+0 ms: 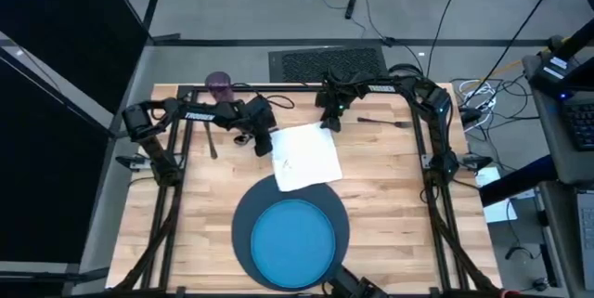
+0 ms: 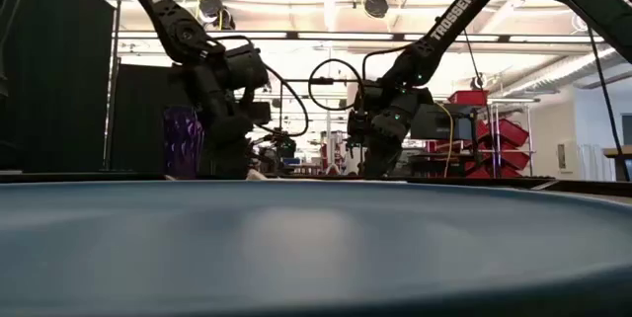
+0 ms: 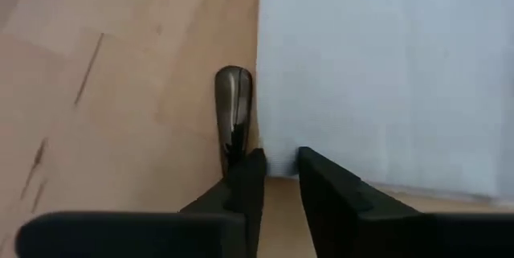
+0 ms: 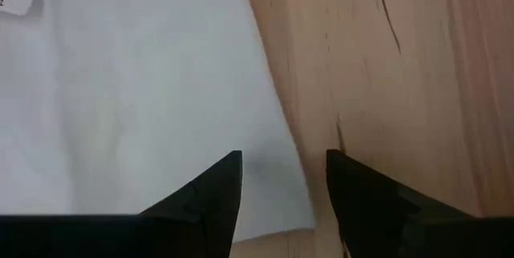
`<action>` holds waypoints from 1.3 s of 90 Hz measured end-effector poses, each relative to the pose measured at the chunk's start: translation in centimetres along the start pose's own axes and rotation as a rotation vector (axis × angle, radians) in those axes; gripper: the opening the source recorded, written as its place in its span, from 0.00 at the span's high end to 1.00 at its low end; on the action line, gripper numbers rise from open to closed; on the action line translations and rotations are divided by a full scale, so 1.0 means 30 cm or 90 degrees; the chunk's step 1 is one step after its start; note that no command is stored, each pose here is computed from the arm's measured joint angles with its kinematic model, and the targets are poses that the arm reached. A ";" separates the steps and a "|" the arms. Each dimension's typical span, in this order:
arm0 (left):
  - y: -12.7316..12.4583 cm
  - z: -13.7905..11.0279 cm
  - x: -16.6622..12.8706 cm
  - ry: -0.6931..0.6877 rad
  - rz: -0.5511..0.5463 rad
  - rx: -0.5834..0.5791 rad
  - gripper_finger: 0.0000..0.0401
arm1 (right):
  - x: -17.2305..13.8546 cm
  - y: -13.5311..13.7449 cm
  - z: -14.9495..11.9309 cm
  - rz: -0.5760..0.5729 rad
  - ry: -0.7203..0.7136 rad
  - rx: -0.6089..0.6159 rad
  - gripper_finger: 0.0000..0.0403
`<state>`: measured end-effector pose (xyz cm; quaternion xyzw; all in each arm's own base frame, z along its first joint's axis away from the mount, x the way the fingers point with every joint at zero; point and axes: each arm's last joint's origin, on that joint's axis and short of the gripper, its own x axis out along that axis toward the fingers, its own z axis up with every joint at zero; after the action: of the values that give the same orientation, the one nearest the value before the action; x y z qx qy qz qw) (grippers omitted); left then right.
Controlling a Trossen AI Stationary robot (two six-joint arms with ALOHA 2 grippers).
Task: Set table place
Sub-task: Fold the white napkin
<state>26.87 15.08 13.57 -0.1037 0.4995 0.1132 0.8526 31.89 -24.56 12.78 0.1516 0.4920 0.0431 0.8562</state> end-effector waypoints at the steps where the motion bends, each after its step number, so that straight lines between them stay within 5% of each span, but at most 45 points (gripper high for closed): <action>1: 0.000 0.001 0.000 0.000 0.001 0.002 0.88 | 0.000 0.000 0.000 0.000 0.000 0.000 0.59; 14: 0.001 0.005 -0.002 -0.004 0.002 0.013 0.98 | 0.000 -0.001 0.001 -0.001 -0.002 0.000 0.59; 36: 0.001 0.005 -0.002 -0.003 0.002 0.014 1.00 | 0.001 -0.001 0.002 -0.004 -0.002 -0.008 0.64; 69: 0.001 0.005 -0.002 -0.002 0.002 0.014 1.00 | 0.005 -0.001 0.000 -0.003 0.000 -0.049 0.98; 117: 0.000 0.019 -0.023 -0.028 0.006 0.018 1.00 | -0.044 0.013 0.027 -0.025 0.001 -0.062 1.00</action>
<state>27.03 15.18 14.45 -0.0867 0.4826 0.1124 0.8643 31.94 -24.65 14.37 0.0998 0.4932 0.0502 0.8627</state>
